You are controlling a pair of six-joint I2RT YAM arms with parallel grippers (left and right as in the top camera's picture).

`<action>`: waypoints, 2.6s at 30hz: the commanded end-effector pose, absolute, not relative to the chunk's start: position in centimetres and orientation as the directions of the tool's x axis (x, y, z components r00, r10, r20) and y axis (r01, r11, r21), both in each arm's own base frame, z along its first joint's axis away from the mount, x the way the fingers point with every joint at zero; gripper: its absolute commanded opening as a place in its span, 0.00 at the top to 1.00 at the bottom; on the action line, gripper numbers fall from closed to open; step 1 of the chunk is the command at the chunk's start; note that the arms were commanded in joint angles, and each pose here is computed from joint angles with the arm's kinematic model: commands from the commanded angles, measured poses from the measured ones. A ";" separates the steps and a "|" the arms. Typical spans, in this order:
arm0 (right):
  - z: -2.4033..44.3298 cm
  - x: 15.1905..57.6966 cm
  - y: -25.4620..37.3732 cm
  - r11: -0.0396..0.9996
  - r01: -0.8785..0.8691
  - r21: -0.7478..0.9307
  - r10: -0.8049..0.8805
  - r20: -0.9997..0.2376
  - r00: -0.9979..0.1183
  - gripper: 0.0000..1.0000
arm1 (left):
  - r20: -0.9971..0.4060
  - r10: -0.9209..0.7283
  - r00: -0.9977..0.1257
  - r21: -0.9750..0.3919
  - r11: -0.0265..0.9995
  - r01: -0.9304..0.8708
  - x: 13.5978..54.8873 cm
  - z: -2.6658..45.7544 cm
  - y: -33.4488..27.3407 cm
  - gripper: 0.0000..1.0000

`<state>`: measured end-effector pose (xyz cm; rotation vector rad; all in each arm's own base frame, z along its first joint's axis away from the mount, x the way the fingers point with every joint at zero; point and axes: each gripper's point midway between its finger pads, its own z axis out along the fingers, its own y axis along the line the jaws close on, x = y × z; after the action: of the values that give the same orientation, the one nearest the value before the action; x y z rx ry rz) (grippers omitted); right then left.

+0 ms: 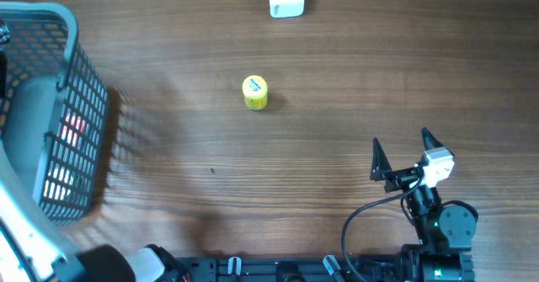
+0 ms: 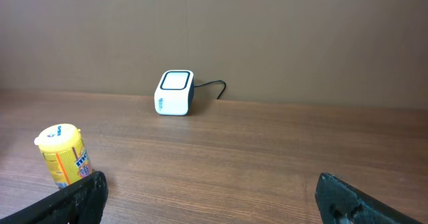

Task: Scan the item barcode
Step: 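Reach the left gripper into the basket and grasp the hex wrench pack, then carry the hex wrench pack out and drop it beside the container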

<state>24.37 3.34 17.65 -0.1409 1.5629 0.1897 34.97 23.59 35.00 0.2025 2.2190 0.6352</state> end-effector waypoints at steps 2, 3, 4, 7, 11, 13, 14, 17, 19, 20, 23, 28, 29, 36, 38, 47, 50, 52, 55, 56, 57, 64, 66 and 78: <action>17.8 24.3 3.7 0.974 -0.226 0.024 0.026 -1.000 0.005 0.00 | -0.753 0.402 -0.521 0.495 0.868 -0.046 34.2 40.1 20.1 0.96; 17.8 24.3 3.6 0.974 -0.225 0.024 0.026 -1.000 0.005 0.00 | -0.771 0.398 -0.497 0.483 0.874 -0.049 33.9 40.8 19.4 0.96; 17.8 24.3 3.6 0.974 -0.225 0.024 0.026 -1.000 0.005 0.00 | -0.779 0.403 -0.480 0.479 0.877 -0.041 33.8 41.2 18.9 0.96; 17.8 24.3 3.6 0.974 -0.225 0.024 0.026 -1.000 0.005 0.00 | -0.813 0.425 -0.399 0.450 0.893 0.033 33.5 42.4 16.3 0.96; 17.8 24.3 3.6 0.974 -0.225 0.024 0.026 -1.000 0.005 0.01 | -0.862 0.397 -0.316 0.378 0.918 0.123 33.7 43.1 13.4 0.96; 17.8 24.3 3.6 0.974 -0.225 0.024 0.026 -1.000 0.005 0.00 | -0.883 0.374 -0.283 0.335 0.925 0.179 34.0 43.2 11.8 0.96; 17.8 24.3 3.6 0.974 -0.225 0.024 0.026 -1.000 0.006 0.00 | -0.887 0.372 -0.274 0.327 0.924 0.197 34.1 43.2 11.3 0.96; 17.8 24.3 3.6 0.974 -0.225 0.024 0.026 -1.000 0.005 0.00 | -0.896 0.352 -0.269 0.283 0.922 0.265 34.8 42.6 9.1 0.96; 17.8 24.3 3.6 0.974 -0.225 0.024 0.026 -1.000 0.005 0.00 | -0.895 0.352 -0.273 0.267 0.914 0.304 35.3 42.1 7.9 0.96; 17.8 24.3 3.6 0.974 -0.225 0.024 0.026 -1.000 0.005 0.00 | -0.894 0.353 -0.275 0.259 0.910 0.324 35.5 41.8 7.2 0.96; 17.8 24.3 3.6 0.974 -0.225 0.024 0.026 -1.000 0.005 0.00 | -0.886 0.365 -0.287 0.243 0.891 0.383 36.5 40.8 5.0 0.96; 17.8 24.3 3.7 0.974 -0.226 0.024 0.026 -1.000 0.005 0.00 | -0.842 0.412 -0.348 0.253 0.872 0.419 38.7 38.2 2.7 0.96; 17.8 24.3 3.6 0.974 -0.225 0.024 0.026 -1.000 0.006 0.00 | -0.830 0.421 -0.365 0.251 0.867 0.431 39.2 37.4 2.1 0.96; 17.8 24.3 3.6 0.974 -0.225 0.024 0.026 -1.000 0.005 0.00 | -0.698 0.495 -0.517 0.217 0.834 0.507 42.4 29.9 -1.3 0.96; 17.8 24.3 3.6 0.974 -0.225 0.024 0.026 -1.000 0.006 0.00 | -0.633 0.515 -0.577 0.206 0.831 0.516 43.0 27.0 -1.6 0.96; 17.8 24.3 3.6 0.974 -0.225 0.024 0.026 -1.000 0.005 0.00 | -0.442 0.445 -0.779 0.046 0.879 0.475 43.8 17.6 -2.7 0.96; 17.8 24.3 3.6 0.974 -0.225 0.025 0.027 -1.000 0.005 0.00 | -0.405 0.371 -0.835 -0.013 0.911 0.412 43.8 16.0 -3.1 0.96; 17.8 24.3 3.6 0.974 -0.225 0.025 0.027 -1.000 0.005 0.00 | -0.376 0.333 -0.865 -0.046 0.925 0.376 43.3 15.1 -3.6 0.96; 17.8 24.3 3.6 0.974 -0.225 0.025 0.027 -1.000 0.005 0.00 | -0.326 0.316 -0.891 -0.084 0.929 0.360 42.1 13.4 -4.8 0.96; 17.8 24.3 3.7 0.974 -0.226 0.024 0.026 -1.000 0.006 0.00 | -0.312 0.320 -0.895 -0.092 0.927 0.363 41.7 12.8 -5.3 0.96; 17.8 24.3 3.6 0.974 -0.225 0.024 0.026 -1.000 0.005 0.00 | -0.299 0.322 -0.898 -0.101 0.925 0.366 41.3 12.2 -5.9 0.96; 17.8 24.3 3.7 0.974 -0.226 0.024 0.026 -1.000 0.005 0.00 | -0.236 0.256 -0.938 -0.145 0.945 0.294 39.0 7.1 -9.0 0.96; 17.8 24.3 3.6 0.974 -0.225 0.025 0.027 -1.000 0.005 0.00 | -0.223 0.214 -0.951 -0.153 0.956 0.251 38.4 5.2 -8.8 0.96; 17.8 24.3 3.6 0.974 -0.225 0.024 0.026 -1.000 0.006 0.00 | -0.146 0.063 -0.987 -0.088 0.993 0.076 35.1 -0.2 -6.6 0.77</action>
<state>24.37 3.34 17.65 -0.1409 1.5629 0.1897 36.91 -8.00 1.95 0.1761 2.9139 -0.2345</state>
